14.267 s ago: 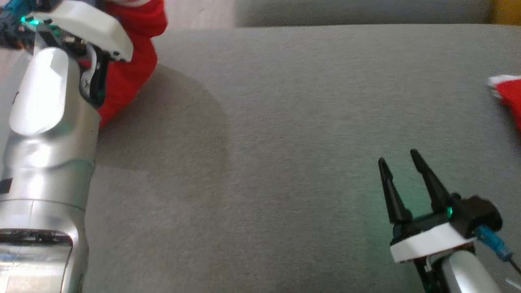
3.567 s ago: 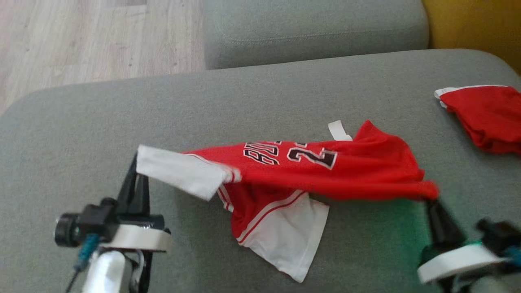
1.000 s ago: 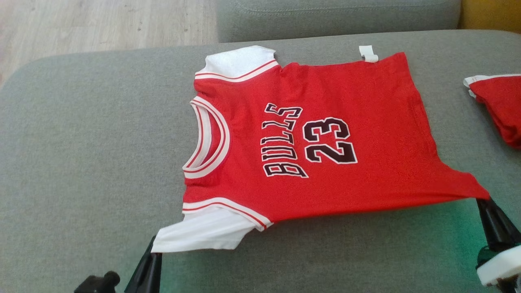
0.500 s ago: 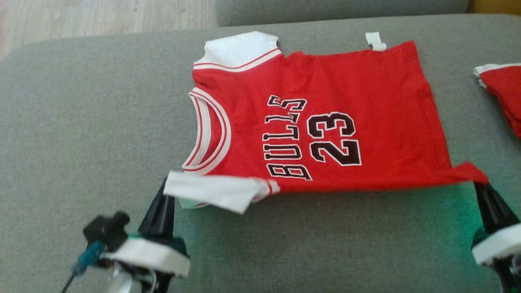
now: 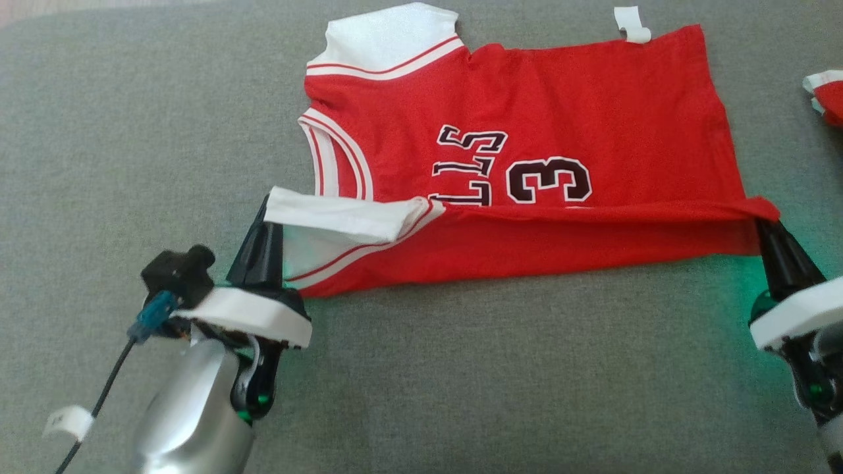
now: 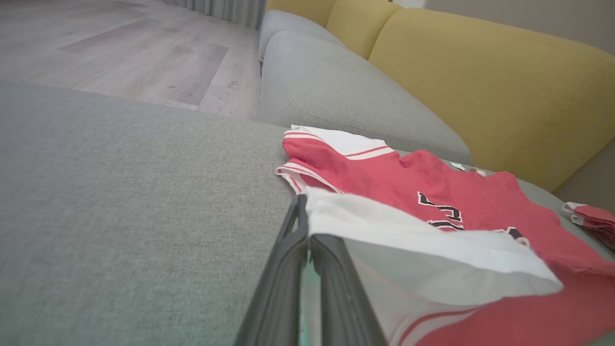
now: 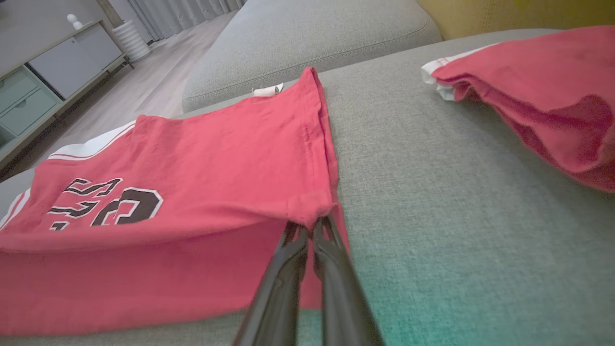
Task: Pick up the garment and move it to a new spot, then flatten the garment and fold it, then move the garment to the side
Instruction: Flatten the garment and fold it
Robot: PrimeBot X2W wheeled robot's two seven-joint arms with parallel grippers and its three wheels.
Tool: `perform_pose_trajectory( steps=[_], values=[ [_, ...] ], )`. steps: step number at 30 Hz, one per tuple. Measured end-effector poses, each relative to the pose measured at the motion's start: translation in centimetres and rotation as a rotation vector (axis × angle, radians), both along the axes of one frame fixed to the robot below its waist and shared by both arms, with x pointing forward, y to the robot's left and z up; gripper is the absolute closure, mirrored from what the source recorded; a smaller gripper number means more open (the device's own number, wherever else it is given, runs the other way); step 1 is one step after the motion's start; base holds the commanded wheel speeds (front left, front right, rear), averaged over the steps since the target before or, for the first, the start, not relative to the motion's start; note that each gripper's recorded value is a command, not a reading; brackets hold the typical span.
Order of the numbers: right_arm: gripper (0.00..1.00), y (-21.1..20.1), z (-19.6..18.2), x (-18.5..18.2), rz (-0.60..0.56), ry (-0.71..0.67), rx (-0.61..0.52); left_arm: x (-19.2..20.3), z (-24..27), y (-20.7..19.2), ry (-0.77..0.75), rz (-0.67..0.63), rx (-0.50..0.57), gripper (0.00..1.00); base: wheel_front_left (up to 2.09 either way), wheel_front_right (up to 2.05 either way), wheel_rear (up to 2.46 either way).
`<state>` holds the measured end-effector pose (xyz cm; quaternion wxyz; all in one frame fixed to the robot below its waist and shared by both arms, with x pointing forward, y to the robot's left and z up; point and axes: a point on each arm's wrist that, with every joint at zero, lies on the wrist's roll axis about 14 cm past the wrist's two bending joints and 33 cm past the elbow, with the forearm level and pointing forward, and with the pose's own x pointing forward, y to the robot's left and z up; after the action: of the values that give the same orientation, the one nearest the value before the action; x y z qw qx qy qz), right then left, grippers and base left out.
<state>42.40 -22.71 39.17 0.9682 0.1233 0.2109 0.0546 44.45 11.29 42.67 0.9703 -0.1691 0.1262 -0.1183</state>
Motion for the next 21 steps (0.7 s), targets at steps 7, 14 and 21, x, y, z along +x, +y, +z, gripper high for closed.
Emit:
perform_pose_trajectory(
  steps=[7, 14, 21],
  values=[
    [1.00, 0.3, -0.3, 1.9, -0.001, 0.001, 0.009, 1.6, -1.1, -0.4, 0.007, -0.028, 0.033, 1.00, 0.00, 0.00, 0.00],
    [0.51, 0.7, 0.5, 4.0, -0.001, -0.042, 0.011, 3.2, -1.0, -0.2, -0.017, -0.028, 0.062, 0.65, 0.00, 0.00, 0.00],
    [0.00, 0.7, 1.0, 4.5, -0.015, -0.086, 0.011, 3.0, -0.7, -0.1, -0.029, -0.021, 0.077, 0.00, 0.00, 0.00, 0.00]
  ],
)
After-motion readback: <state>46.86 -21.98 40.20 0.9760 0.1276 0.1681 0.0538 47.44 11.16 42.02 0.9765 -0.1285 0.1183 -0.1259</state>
